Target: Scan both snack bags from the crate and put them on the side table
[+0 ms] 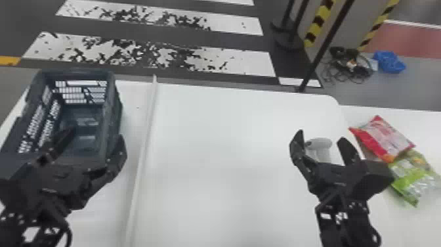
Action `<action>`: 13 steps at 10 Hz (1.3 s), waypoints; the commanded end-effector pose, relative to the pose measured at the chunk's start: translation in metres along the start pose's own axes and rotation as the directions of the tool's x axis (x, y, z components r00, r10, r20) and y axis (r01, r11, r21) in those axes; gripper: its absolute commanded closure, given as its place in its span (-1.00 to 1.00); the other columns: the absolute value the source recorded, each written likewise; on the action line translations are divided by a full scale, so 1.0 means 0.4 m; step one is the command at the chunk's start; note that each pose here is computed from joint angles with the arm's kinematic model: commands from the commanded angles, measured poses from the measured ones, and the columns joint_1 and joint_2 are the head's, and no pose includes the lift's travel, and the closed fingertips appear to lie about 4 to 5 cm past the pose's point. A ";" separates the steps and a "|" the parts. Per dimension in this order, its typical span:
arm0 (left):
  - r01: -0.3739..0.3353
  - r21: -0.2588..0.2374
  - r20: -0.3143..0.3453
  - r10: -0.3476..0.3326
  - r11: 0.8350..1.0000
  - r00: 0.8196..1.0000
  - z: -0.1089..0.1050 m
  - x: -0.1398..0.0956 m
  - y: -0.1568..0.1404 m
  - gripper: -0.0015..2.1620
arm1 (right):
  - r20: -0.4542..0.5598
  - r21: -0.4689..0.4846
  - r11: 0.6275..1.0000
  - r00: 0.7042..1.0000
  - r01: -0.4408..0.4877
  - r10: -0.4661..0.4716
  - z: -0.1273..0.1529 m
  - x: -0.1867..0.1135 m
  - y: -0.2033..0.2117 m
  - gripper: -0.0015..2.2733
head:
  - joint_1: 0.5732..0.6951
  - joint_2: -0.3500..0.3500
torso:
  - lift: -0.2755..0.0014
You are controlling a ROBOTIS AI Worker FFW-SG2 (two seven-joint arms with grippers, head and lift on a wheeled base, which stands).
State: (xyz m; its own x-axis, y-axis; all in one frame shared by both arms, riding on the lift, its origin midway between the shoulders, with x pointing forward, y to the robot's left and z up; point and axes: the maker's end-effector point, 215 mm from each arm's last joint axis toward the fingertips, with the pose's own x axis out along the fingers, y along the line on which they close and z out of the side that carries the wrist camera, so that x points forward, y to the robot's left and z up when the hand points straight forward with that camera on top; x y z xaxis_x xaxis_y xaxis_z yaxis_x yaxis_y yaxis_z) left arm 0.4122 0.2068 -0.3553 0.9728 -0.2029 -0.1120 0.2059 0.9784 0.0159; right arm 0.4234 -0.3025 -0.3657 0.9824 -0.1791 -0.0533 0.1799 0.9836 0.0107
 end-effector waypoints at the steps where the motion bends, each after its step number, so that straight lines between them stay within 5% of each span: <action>1: -0.001 0.001 0.014 0.001 1.000 1.000 0.011 -0.013 -0.005 -0.88 | 0.023 -0.027 0.999 0.999 -0.026 0.027 0.005 -0.028 0.050 -0.97 | 1.00 -0.37 | 0.36; 13: -0.026 -0.004 0.037 0.026 1.000 0.999 0.032 -0.031 0.014 -0.88 | 0.061 -0.002 0.998 0.996 -0.058 0.058 0.030 -0.072 0.090 -0.97 | 1.00 -0.20 | 0.36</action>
State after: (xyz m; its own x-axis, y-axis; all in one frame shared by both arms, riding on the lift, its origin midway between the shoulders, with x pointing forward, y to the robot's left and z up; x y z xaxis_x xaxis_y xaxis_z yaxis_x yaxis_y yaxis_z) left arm 0.4025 0.2145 -0.3407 0.9812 -0.1785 -0.0732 0.1800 0.9835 0.0153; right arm 0.4015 -0.2635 -0.3519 0.9923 -0.1236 0.0076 0.1235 0.9923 0.0106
